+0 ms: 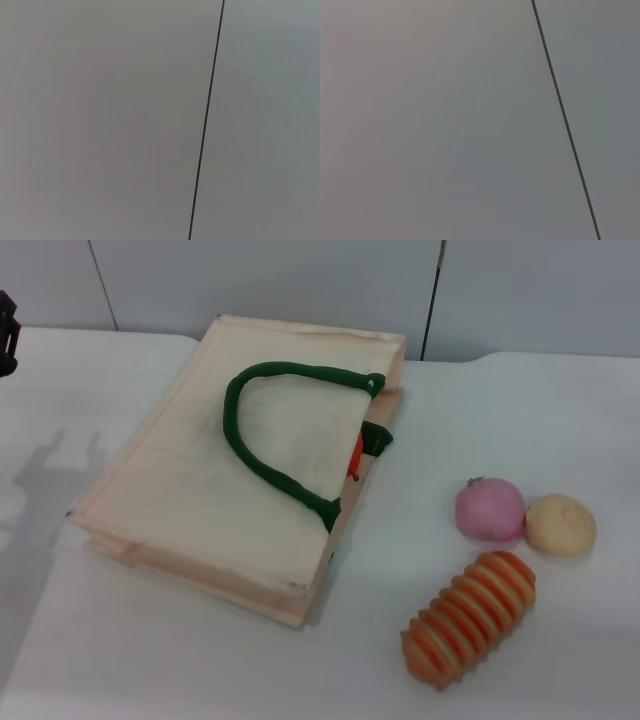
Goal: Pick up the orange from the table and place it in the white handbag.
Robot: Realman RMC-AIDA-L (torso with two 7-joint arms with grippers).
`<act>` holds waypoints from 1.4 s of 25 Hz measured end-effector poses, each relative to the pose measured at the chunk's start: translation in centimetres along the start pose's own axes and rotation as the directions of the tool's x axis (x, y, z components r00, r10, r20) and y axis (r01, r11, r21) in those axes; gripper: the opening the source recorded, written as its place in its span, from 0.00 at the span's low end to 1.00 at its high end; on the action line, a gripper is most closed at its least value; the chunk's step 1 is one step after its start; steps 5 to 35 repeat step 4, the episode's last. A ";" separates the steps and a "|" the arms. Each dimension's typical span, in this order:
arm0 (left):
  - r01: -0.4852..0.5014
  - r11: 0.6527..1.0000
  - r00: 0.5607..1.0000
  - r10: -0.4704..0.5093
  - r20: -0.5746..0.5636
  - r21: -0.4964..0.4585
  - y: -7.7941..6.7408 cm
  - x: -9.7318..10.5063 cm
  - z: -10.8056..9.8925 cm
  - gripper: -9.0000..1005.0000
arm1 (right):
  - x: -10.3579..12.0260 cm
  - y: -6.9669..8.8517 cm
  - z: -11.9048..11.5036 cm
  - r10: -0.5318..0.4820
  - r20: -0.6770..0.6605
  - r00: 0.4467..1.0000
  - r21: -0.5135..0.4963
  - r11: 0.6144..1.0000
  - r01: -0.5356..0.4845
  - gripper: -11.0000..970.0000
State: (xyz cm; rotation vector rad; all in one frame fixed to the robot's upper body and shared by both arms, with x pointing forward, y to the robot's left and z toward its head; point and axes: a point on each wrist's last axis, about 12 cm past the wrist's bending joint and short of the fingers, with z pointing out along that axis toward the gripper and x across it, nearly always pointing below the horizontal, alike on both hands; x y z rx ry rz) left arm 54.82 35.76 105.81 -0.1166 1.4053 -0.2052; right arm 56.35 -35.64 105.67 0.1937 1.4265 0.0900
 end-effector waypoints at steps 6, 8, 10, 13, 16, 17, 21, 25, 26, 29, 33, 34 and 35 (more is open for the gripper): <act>0.003 1.000 1.000 -0.003 0.002 0.001 0.0 0.0 0.0 0.44 | 0.1 0.0 -0.1 0.000 -0.003 1.000 -0.002 1.000 0.000 0.91; 0.003 1.000 1.000 -0.003 0.002 0.001 0.0 0.0 0.0 0.44 | 0.1 0.0 -0.1 0.000 -0.003 1.000 -0.002 1.000 0.000 0.91; 0.003 1.000 1.000 -0.003 0.002 0.001 0.0 0.0 0.0 0.44 | 0.1 0.0 -0.1 0.000 -0.003 1.000 -0.002 1.000 0.000 0.91; 0.003 1.000 1.000 -0.003 0.002 0.001 0.0 0.0 0.0 0.44 | 0.1 0.0 -0.1 0.000 -0.003 1.000 -0.002 1.000 0.000 0.91; 0.003 1.000 1.000 -0.003 0.002 0.001 0.0 0.0 0.0 0.44 | 0.1 0.0 -0.1 0.000 -0.003 1.000 -0.002 1.000 0.000 0.91; 0.003 1.000 1.000 -0.003 0.002 0.001 0.0 0.0 0.0 0.44 | 0.1 0.0 -0.1 0.000 -0.003 1.000 -0.002 1.000 0.000 0.91; 0.003 1.000 1.000 -0.003 0.002 0.001 0.0 0.0 0.0 0.44 | 0.1 0.0 -0.1 0.000 -0.003 1.000 -0.002 1.000 0.000 0.91; 0.003 1.000 1.000 -0.003 0.002 0.001 0.0 0.0 0.0 0.44 | 0.1 0.0 -0.1 0.000 -0.003 1.000 -0.002 1.000 0.000 0.91; 0.003 1.000 1.000 -0.003 0.002 0.001 0.0 0.0 0.0 0.44 | 0.1 0.0 -0.1 0.000 -0.003 1.000 -0.002 1.000 0.000 0.91; 0.003 1.000 1.000 -0.003 0.002 0.001 0.0 0.0 0.0 0.44 | 0.1 0.0 -0.1 0.000 -0.003 1.000 -0.002 1.000 0.000 0.91; 0.003 1.000 1.000 -0.003 0.002 0.001 0.0 0.0 0.0 0.44 | 0.1 0.0 -0.1 0.000 -0.003 1.000 -0.002 1.000 0.000 0.91; 0.003 1.000 1.000 -0.003 0.002 0.001 0.0 0.0 0.0 0.44 | 0.1 0.0 -0.1 0.000 -0.003 1.000 -0.002 1.000 0.000 0.91; 0.003 1.000 1.000 -0.003 0.002 0.001 0.0 0.0 0.0 0.44 | 0.1 0.0 -0.1 0.000 -0.003 1.000 -0.002 1.000 0.000 0.91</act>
